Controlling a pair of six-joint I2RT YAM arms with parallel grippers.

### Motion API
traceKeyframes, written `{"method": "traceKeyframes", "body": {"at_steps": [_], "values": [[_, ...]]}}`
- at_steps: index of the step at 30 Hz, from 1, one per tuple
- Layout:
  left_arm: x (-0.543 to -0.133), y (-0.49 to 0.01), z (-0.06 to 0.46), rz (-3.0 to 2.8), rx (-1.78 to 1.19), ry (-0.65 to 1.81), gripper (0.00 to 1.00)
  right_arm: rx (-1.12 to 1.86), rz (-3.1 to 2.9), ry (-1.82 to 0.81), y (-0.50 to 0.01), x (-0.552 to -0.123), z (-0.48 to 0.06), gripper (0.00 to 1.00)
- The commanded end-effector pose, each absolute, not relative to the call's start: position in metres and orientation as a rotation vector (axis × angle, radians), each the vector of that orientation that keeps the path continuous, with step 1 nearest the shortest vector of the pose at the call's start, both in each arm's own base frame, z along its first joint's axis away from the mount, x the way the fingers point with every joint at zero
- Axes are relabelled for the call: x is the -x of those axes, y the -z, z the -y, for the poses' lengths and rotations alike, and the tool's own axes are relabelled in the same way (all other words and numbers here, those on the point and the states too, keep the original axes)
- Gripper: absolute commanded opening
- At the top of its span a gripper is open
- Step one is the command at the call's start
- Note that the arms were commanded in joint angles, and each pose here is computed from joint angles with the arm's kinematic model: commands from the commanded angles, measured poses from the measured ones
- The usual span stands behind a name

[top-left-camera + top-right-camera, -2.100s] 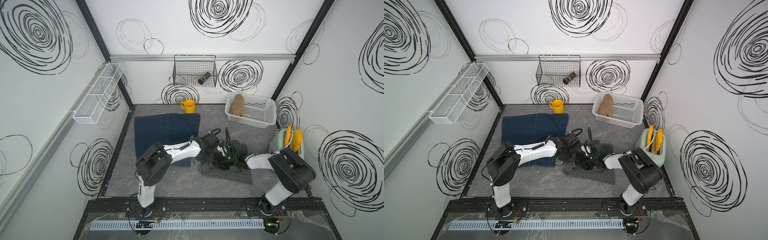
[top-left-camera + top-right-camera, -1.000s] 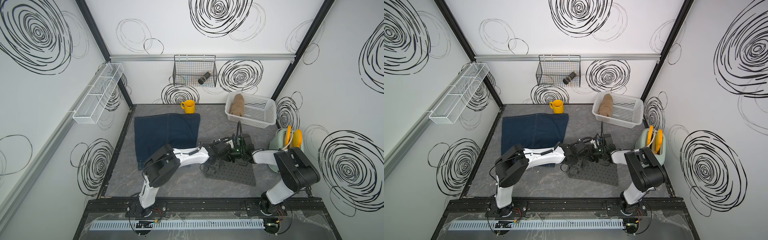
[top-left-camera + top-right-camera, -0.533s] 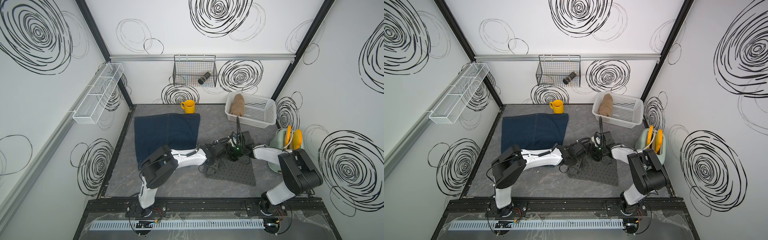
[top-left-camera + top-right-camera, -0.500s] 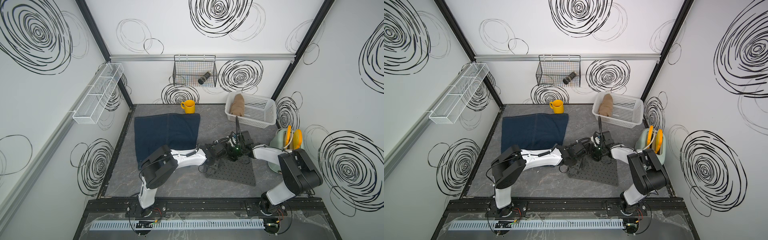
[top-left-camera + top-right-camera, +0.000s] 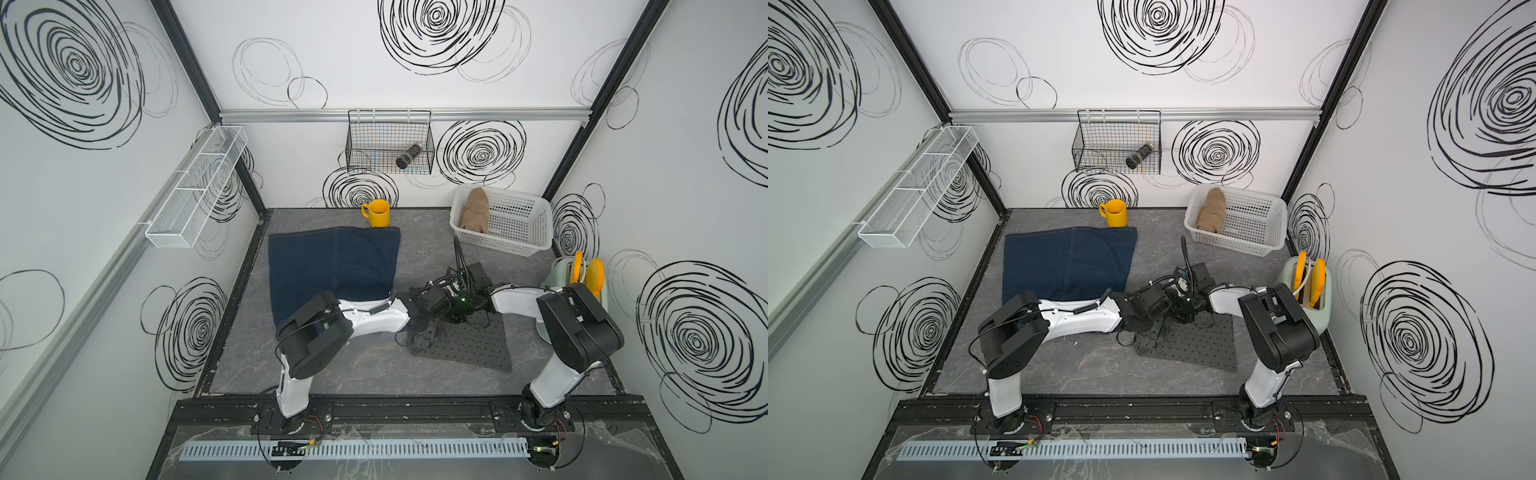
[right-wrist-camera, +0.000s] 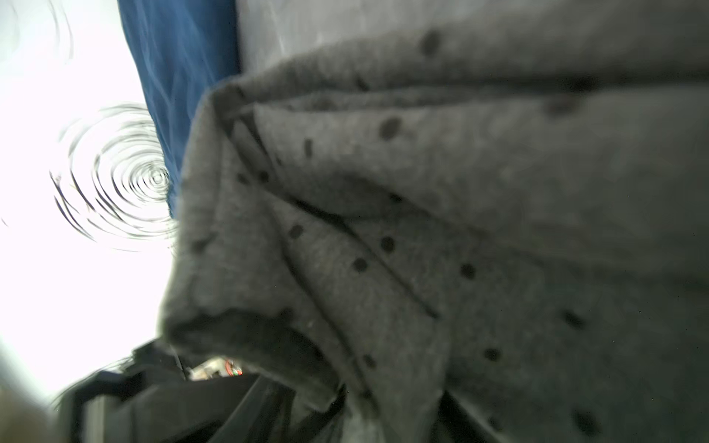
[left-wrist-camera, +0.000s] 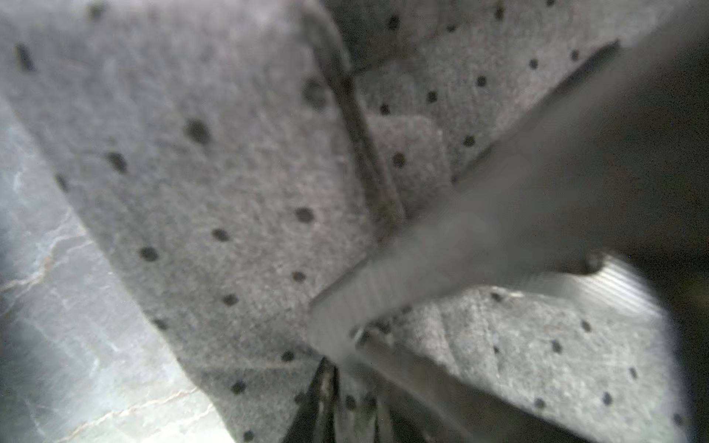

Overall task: Roll up the skirts
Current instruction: Roll the skirt at the center of the board.

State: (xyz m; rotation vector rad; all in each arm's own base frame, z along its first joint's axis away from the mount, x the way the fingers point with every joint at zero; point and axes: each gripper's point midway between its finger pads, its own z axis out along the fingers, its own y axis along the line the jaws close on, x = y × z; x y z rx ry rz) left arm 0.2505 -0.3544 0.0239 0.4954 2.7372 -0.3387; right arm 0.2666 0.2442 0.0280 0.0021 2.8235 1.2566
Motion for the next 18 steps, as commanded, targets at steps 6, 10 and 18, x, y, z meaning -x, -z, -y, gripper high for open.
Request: {"method": "traceKeyframes", "body": {"at_steps": [6, 10, 18], "values": [[-0.242, -0.050, 0.349, -2.759, -0.506, 0.477, 0.70, 0.038, -2.821, -1.258, -0.017, -0.260, -0.244, 0.08], [-0.244, -0.072, 0.330, -2.749, -0.451, 0.627, 0.92, 0.020, -2.792, -1.351, -0.017, -0.259, -0.242, 0.03], [-0.213, -0.054, 0.313, -2.773, -0.362, 0.998, 0.92, -0.001, -2.739, -1.484, -0.019, -0.258, -0.237, 0.01]]}}
